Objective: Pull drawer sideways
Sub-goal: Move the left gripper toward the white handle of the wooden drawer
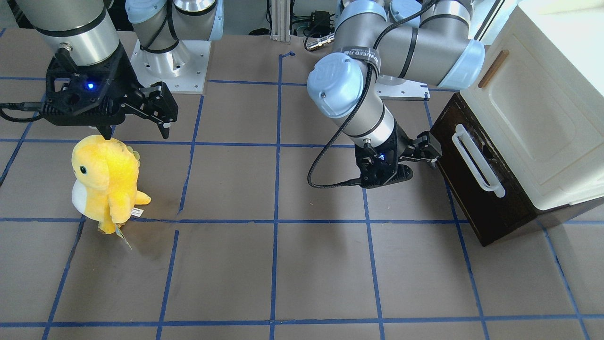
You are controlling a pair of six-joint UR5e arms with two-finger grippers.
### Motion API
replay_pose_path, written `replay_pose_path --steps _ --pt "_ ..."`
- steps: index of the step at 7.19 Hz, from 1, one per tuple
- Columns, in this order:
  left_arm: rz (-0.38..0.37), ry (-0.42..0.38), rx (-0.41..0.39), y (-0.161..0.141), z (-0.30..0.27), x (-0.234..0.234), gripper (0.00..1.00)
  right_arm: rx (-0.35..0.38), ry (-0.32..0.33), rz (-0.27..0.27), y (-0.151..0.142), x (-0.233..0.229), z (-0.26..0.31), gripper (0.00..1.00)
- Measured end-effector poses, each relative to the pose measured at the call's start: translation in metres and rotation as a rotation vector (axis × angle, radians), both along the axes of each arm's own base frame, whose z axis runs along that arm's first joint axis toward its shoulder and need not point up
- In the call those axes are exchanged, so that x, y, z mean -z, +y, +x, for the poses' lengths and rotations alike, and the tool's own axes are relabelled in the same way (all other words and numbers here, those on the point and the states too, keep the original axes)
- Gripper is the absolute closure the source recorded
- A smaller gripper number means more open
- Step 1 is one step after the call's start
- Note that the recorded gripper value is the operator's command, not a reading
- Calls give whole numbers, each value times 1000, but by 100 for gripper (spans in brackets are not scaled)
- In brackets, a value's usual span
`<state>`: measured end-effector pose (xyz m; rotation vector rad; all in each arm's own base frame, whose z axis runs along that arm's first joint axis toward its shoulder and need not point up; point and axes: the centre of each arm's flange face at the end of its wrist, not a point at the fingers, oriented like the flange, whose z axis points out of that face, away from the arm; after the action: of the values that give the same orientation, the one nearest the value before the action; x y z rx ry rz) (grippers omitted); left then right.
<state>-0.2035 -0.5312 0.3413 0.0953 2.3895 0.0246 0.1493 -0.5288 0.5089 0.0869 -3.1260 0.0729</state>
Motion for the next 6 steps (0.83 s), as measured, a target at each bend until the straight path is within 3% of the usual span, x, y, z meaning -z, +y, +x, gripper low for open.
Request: replay_pose_path --steps 4,6 --pt "149 -337 54 28 44 88 0 1 0 0 0 0 0 0" --pt "204 -381 22 28 77 102 0 0 0 0 0 0 0 0"
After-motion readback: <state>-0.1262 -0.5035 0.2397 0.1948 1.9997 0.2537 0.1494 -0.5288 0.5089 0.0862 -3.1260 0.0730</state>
